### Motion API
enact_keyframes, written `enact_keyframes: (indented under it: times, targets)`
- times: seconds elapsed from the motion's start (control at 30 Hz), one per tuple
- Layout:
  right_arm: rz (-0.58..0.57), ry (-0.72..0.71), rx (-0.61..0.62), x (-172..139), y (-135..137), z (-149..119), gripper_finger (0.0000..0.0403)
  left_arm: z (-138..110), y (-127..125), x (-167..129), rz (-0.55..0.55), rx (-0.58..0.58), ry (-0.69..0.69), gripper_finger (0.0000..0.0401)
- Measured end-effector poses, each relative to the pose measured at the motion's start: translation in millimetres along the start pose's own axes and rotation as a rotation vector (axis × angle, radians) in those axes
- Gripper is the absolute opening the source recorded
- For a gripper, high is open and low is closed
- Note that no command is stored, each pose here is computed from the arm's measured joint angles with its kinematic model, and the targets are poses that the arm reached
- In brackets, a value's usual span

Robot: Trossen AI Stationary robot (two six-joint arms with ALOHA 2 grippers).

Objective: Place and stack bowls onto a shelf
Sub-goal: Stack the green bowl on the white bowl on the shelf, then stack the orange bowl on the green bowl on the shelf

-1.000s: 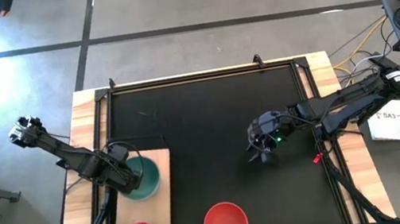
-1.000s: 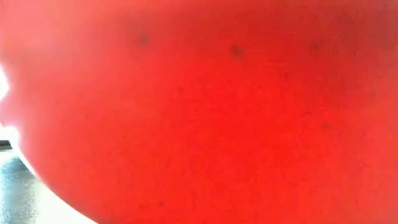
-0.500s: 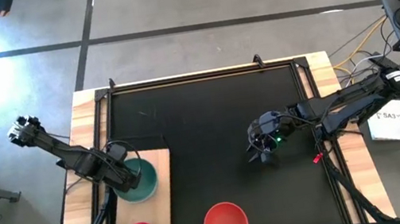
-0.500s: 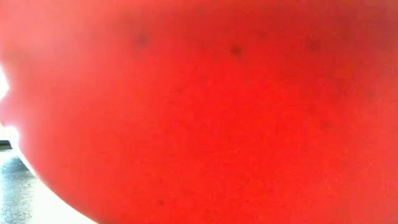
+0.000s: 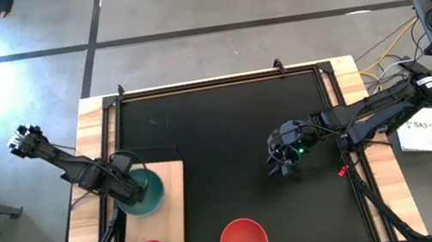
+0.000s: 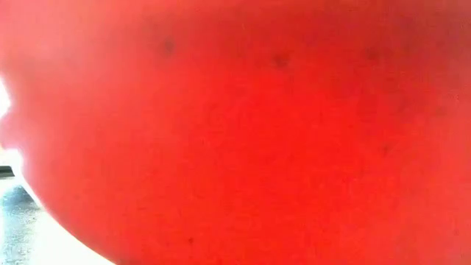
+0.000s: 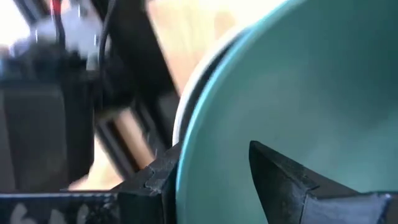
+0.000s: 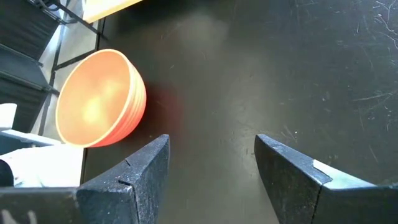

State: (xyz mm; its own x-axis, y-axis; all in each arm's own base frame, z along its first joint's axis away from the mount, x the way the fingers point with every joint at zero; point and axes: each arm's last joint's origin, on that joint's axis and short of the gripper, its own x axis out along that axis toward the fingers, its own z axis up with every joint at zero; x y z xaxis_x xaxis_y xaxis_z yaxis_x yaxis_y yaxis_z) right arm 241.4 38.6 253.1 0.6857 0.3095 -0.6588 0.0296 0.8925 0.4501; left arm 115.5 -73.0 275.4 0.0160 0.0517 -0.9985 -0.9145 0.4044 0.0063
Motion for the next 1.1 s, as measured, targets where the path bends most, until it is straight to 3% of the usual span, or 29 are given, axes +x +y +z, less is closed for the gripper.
enact_keyframes:
  times: [0.17,0.27,0.37,0.7,1.1]
  targets:
    - [0.0,0.0,-0.001,0,0,0,0.0224,-3,-2,0,0.004,-0.028,0.093,0.0153]
    - [-0.005,-0.003,-0.002,0,0,0,0.0224,-3,-3,1,0.01,-0.047,0.073,0.0153]
    - [-0.007,-0.003,-0.001,0,0,0,0.0224,-3,-11,1,-0.075,-0.016,0.051,0.0153]
    - [-0.007,-0.003,-0.001,0,0,0,0.0224,-3,-14,3,-0.054,-0.06,0.019,0.0153]
    - [-0.008,-0.003,-0.004,0,0,0,0.0224,2,-16,-58,-0.146,-0.053,-0.025,0.0153]
